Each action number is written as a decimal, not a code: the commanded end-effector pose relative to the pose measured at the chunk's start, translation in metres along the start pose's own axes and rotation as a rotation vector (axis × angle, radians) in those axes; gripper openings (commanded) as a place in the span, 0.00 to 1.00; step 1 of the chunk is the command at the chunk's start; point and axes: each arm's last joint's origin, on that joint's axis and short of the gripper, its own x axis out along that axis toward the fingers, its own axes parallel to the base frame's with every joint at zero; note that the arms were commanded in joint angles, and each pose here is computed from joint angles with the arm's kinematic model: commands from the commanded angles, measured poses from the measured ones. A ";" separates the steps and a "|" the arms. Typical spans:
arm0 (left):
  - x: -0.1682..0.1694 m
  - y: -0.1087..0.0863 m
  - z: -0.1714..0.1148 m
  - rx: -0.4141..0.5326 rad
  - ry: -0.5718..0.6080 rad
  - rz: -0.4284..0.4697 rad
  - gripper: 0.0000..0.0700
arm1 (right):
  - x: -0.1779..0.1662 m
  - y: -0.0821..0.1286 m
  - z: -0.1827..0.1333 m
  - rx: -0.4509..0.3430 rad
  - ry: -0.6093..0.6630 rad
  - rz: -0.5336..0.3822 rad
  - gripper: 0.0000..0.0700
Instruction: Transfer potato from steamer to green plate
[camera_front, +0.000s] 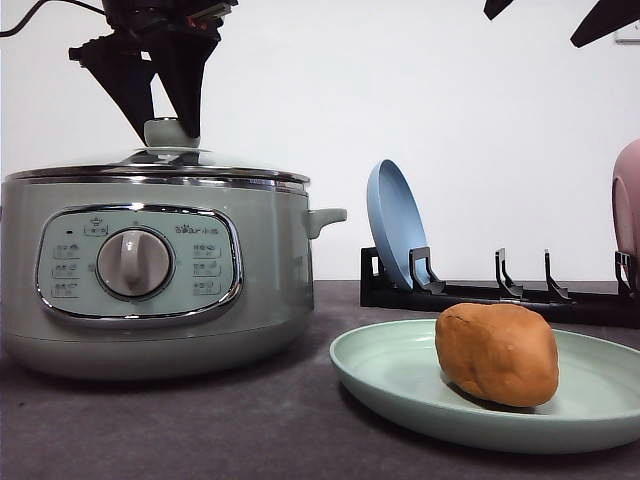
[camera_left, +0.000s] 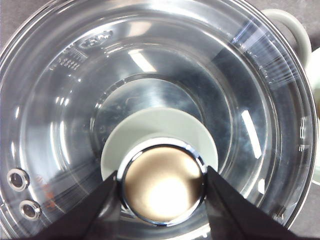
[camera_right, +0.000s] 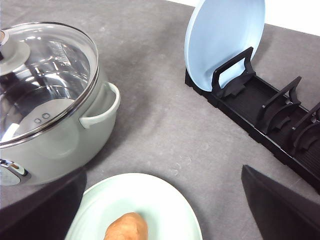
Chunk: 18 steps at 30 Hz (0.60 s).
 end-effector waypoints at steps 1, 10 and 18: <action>0.007 -0.001 0.012 0.007 -0.029 -0.004 0.28 | -0.001 0.001 0.006 -0.011 -0.021 0.003 0.90; -0.008 -0.003 0.007 0.006 -0.056 -0.002 0.75 | -0.001 0.001 0.005 -0.012 -0.020 0.007 0.90; -0.065 -0.009 -0.014 0.022 -0.223 0.006 0.74 | -0.001 0.002 0.005 -0.012 -0.019 0.023 0.90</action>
